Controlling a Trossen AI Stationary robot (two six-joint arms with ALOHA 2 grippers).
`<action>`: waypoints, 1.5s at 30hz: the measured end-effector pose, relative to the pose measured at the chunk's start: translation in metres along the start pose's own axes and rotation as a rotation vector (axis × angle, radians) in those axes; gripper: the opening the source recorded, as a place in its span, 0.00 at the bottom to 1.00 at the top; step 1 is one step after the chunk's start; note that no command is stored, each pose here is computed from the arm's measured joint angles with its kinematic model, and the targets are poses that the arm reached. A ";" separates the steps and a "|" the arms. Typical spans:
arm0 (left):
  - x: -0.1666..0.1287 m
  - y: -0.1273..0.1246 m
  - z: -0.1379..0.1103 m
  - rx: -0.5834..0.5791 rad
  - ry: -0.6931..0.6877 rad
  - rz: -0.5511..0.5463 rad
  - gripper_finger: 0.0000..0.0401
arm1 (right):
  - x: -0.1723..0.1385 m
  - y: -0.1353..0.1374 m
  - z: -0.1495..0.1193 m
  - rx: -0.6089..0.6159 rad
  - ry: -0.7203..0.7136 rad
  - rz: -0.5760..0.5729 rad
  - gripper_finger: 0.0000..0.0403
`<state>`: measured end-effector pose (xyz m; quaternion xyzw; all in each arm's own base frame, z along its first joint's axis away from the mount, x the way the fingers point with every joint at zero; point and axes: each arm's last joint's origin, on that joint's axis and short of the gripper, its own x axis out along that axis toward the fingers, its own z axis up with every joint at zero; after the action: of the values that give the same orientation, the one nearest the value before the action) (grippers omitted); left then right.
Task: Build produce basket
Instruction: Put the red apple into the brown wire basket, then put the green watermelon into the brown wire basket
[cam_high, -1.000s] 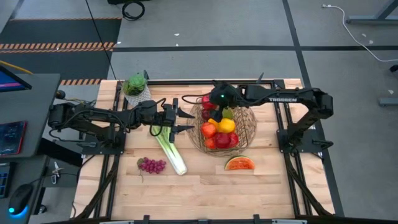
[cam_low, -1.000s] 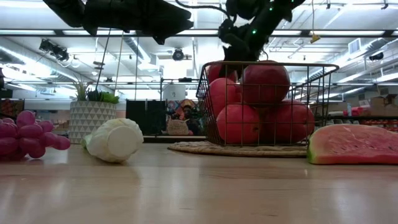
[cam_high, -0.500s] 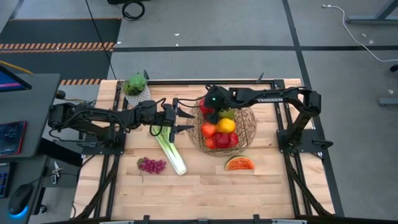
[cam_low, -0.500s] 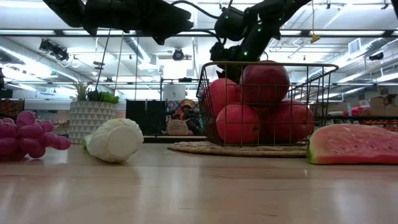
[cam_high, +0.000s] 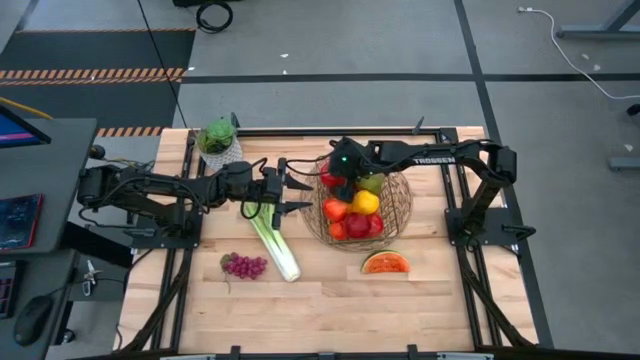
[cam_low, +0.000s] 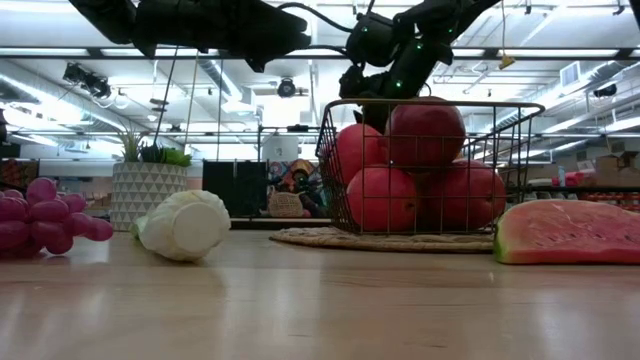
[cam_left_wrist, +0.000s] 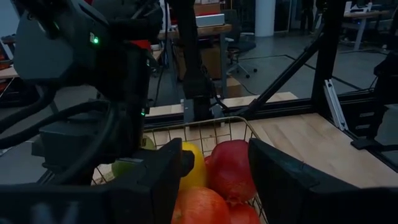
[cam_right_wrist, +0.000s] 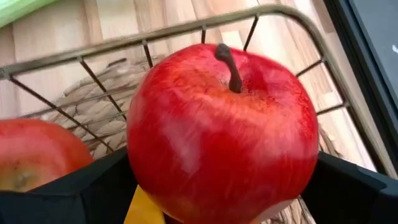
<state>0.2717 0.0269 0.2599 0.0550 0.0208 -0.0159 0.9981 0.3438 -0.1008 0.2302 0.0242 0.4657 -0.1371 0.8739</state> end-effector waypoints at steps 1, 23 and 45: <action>0.000 0.000 0.000 0.000 0.002 0.000 0.47 | 0.000 0.000 -0.001 -0.003 0.011 0.002 0.98; 0.000 0.000 -0.002 -0.023 0.016 -0.002 0.47 | -0.092 -0.021 0.038 0.109 0.227 0.037 0.98; 0.000 0.000 -0.001 -0.068 0.012 -0.001 0.48 | -0.175 0.064 -0.079 0.385 0.035 0.226 0.99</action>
<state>0.2717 0.0269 0.2589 0.0213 0.0274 -0.0155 0.9993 0.2046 0.0122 0.3239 0.2448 0.4403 -0.1242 0.8548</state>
